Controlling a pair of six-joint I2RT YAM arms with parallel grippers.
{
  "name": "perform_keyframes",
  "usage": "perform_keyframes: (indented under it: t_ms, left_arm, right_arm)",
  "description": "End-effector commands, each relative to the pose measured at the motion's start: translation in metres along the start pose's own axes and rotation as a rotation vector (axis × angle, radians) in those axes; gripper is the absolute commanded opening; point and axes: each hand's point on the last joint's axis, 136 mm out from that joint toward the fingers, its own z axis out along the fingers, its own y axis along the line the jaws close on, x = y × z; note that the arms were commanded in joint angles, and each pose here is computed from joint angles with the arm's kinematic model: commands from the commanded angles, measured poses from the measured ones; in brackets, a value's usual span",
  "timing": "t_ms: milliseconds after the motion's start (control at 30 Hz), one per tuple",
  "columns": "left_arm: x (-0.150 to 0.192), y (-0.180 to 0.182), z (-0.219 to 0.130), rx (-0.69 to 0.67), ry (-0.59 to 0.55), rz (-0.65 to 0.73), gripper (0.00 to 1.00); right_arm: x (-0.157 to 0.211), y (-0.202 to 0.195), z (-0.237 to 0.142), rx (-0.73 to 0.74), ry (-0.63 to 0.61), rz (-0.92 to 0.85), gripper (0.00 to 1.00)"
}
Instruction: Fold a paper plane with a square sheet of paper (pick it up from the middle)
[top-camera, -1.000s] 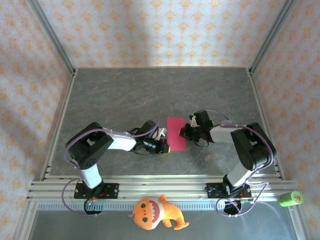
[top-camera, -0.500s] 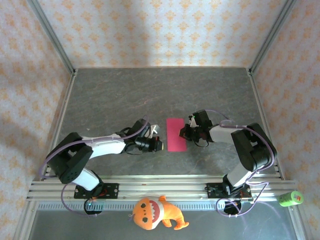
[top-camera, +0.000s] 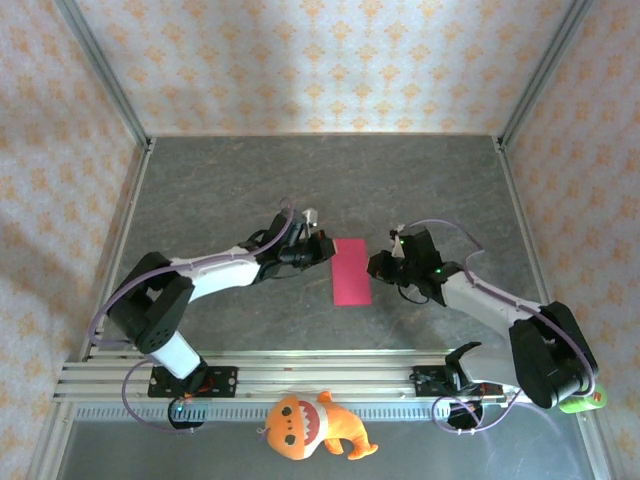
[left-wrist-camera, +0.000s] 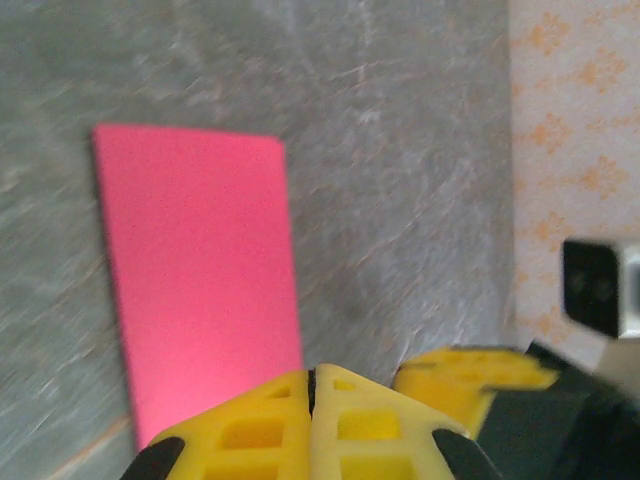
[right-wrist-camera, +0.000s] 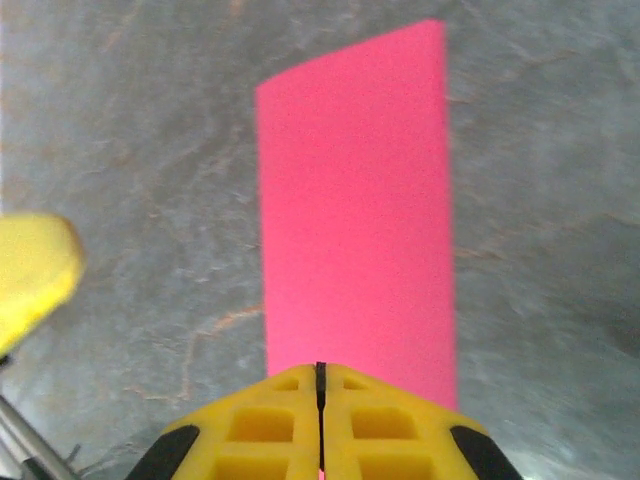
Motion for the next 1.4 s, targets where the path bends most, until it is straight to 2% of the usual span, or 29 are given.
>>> perform_keyframes:
  t_ms: [0, 100, 200, 333, 600, 867, 1000, 1367]
  left_arm:
    - [-0.006, -0.005, 0.014, -0.042, 0.014, 0.033, 0.0]
    - [-0.009, -0.011, 0.027, -0.047, 0.044, 0.066, 0.02]
    - [-0.022, -0.013, 0.035, -0.092, 0.016, 0.077, 0.03]
    - [-0.024, -0.023, 0.048, -0.061, 0.008, 0.101, 0.03]
    - [-0.018, -0.007, 0.056, -0.126, 0.047, 0.167, 0.03]
    - [-0.02, -0.005, 0.082, -0.126, 0.089, 0.189, 0.01]
    - [-0.025, 0.011, 0.084, -0.182, 0.077, 0.183, 0.0]
    - [-0.032, 0.035, 0.077, -0.193, 0.061, 0.15, 0.0]
  right_arm:
    - [0.007, -0.023, -0.005, 0.091, -0.001, 0.042, 0.08]
    - [0.007, -0.023, -0.008, 0.077, -0.016, 0.066, 0.1]
    - [0.008, -0.024, -0.012, 0.065, -0.029, 0.08, 0.11]
    - [0.018, -0.032, -0.014, 0.079, 0.012, 0.113, 0.16]
    - [0.038, -0.036, -0.014, 0.052, 0.095, 0.147, 0.16]
    - [0.037, -0.029, -0.018, 0.023, 0.087, 0.174, 0.21]
    - [0.041, -0.027, -0.013, 0.001, 0.111, 0.196, 0.22]
    - [0.051, -0.027, -0.007, -0.028, 0.156, 0.22, 0.25]
